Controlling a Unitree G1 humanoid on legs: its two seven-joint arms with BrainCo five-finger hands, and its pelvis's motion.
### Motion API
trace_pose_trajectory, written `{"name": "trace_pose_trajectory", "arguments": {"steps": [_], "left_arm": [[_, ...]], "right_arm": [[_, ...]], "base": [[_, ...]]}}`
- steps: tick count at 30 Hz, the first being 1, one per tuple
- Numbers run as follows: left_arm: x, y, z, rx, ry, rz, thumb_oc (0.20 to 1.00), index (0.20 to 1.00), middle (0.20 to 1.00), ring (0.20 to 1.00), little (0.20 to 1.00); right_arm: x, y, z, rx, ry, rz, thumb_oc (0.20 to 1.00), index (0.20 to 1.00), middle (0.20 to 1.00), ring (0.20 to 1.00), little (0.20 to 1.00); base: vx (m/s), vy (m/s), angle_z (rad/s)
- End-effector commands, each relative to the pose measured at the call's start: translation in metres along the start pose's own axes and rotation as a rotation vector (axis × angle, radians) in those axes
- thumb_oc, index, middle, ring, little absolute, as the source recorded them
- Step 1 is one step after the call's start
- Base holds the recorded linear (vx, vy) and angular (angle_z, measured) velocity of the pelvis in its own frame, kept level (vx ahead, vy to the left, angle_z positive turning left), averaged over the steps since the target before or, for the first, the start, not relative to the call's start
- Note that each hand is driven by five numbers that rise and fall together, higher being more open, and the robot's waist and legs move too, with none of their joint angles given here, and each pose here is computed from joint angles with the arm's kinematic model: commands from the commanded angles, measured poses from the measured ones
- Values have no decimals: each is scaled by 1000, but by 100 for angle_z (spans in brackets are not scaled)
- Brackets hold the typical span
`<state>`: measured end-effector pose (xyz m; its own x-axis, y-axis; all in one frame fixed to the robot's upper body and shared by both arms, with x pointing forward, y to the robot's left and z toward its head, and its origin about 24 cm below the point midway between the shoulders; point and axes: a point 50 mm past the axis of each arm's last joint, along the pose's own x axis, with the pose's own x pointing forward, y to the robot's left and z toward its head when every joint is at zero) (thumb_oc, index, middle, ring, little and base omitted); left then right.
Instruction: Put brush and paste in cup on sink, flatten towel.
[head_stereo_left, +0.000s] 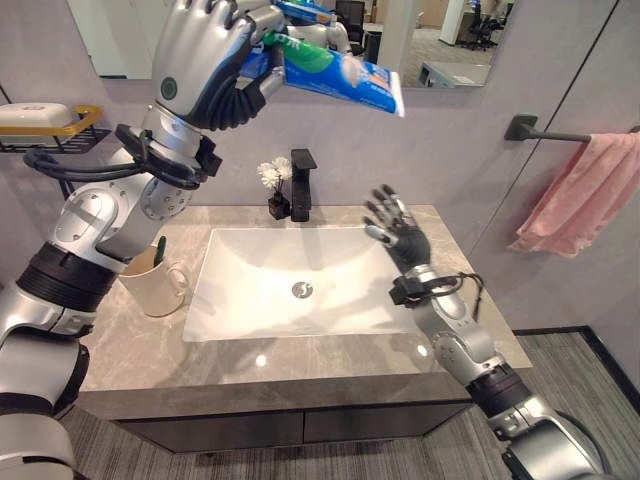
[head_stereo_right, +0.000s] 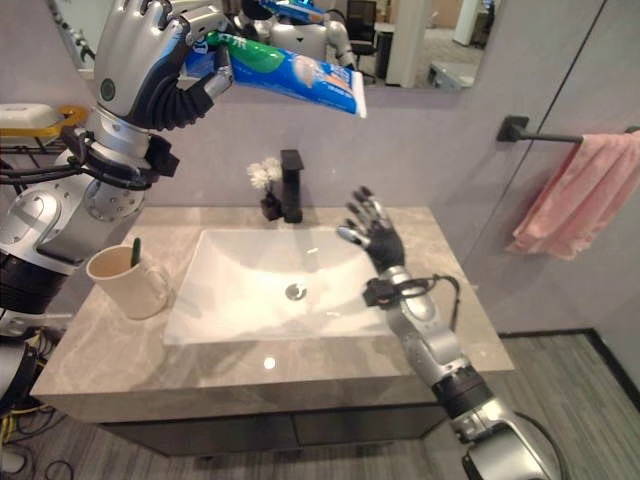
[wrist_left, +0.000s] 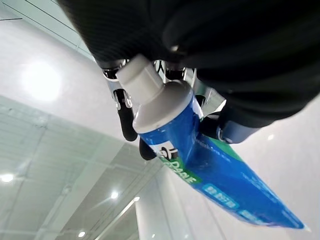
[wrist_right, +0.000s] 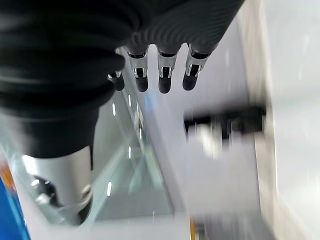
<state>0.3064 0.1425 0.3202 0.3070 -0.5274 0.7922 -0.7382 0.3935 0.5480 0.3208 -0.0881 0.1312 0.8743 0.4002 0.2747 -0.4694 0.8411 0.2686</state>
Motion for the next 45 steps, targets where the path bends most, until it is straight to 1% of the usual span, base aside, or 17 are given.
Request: {"name": "trace_pose_trajectory", "arguments": {"steps": [1, 5, 6, 8, 12, 16, 28, 34, 38, 45], "left_arm": [[25, 24, -11, 2, 46, 167, 200, 200, 200, 200, 200], [17, 14, -7, -11, 52, 149, 200, 200, 200, 200, 200], [8, 5, -3, -46, 62, 131, 200, 200, 200, 200, 200], [3, -4, 3, -79, 65, 128, 200, 200, 200, 200, 200], [-4, -16, 11, -134, 79, 122, 200, 200, 200, 200, 200], [-7, -20, 17, -163, 75, 122, 200, 200, 200, 200, 200], [-12, -24, 29, -245, 76, 149, 200, 200, 200, 200, 200], [-11, -19, 32, -254, 68, 179, 200, 200, 200, 200, 200], [-10, -15, 31, -250, 70, 202, 200, 200, 200, 200, 200], [-15, -9, 33, -267, 68, 233, 200, 200, 200, 200, 200]], "right_arm": [[26, 25, 42, 94, -200, 111, 1000, 1000, 1000, 1000, 1000], [33, 48, 51, 186, -265, 179, 1000, 1000, 1000, 1000, 1000], [35, 61, 57, 241, -309, 211, 1000, 1000, 1000, 1000, 1000], [38, 74, 70, 298, -381, 249, 1000, 1000, 1000, 1000, 1000], [34, 85, 92, 321, -488, 310, 1000, 1000, 1000, 1000, 1000], [29, 92, 108, 338, -561, 351, 1000, 1000, 1000, 1000, 1000], [21, 92, 124, 309, -649, 344, 1000, 1000, 1000, 1000, 1000], [20, 89, 128, 293, -676, 311, 1000, 1000, 1000, 1000, 1000], [17, 88, 131, 247, -688, 309, 1000, 1000, 1000, 1000, 1000], [16, 87, 137, 227, -731, 269, 1000, 1000, 1000, 1000, 1000]], "base": [[0, 0, 0], [0, 0, 0], [32, 11, 2], [18, 3, 1], [0, 0, 0], [0, 0, 0], [2, 7, 6], [9, 21, 1], [0, 0, 0], [0, 0, 0]]}}
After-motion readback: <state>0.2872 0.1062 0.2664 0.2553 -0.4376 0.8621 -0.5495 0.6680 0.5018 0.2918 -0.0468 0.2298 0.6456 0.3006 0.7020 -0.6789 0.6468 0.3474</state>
